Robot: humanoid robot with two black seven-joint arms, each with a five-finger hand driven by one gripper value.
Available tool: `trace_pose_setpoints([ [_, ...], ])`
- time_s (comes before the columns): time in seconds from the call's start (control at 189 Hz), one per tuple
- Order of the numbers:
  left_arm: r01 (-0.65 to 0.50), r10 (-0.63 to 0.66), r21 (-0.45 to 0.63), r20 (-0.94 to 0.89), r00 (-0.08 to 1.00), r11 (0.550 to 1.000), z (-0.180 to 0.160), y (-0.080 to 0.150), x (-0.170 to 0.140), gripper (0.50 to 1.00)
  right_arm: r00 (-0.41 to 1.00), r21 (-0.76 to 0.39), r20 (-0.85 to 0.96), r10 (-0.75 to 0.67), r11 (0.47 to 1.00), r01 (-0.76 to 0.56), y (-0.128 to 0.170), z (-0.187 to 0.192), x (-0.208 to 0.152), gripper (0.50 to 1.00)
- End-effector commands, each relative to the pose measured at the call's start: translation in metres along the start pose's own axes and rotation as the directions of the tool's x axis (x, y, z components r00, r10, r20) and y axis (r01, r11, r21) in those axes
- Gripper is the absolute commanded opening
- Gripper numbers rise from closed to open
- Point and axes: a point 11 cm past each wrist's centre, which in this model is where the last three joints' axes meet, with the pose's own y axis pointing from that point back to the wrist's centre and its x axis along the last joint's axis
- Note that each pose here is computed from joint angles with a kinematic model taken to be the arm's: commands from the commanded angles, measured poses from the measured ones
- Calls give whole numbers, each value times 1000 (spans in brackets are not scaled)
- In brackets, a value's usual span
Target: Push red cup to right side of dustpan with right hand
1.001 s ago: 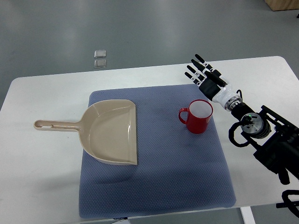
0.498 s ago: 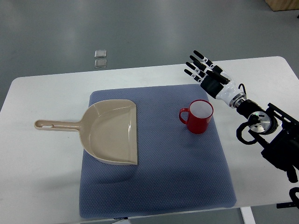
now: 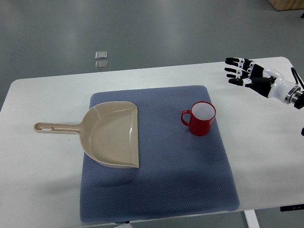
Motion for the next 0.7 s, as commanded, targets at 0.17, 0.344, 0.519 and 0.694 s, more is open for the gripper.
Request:
trace_pose_setpoints([
  [0.17, 0, 0, 0, -1, 1000, 1000, 0, 0, 0, 1000, 972, 58, -220, -81, 994, 96, 19, 4, -7, 936],
  [0.344, 0, 0, 0, -1, 1000, 1000, 0, 0, 0, 1000, 961, 38, -245, -130, 989, 143, 23, 24, -20, 936],
  [0.519, 0, 0, 0, -1, 1000, 1000, 0, 0, 0, 1000, 960, -20, -221, -172, 985, 172, 26, 51, -34, 936],
  [0.694, 0, 0, 0, -1, 1000, 1000, 0, 0, 0, 1000, 958, -42, -218, -188, 982, 183, 22, 65, -45, 936],
])
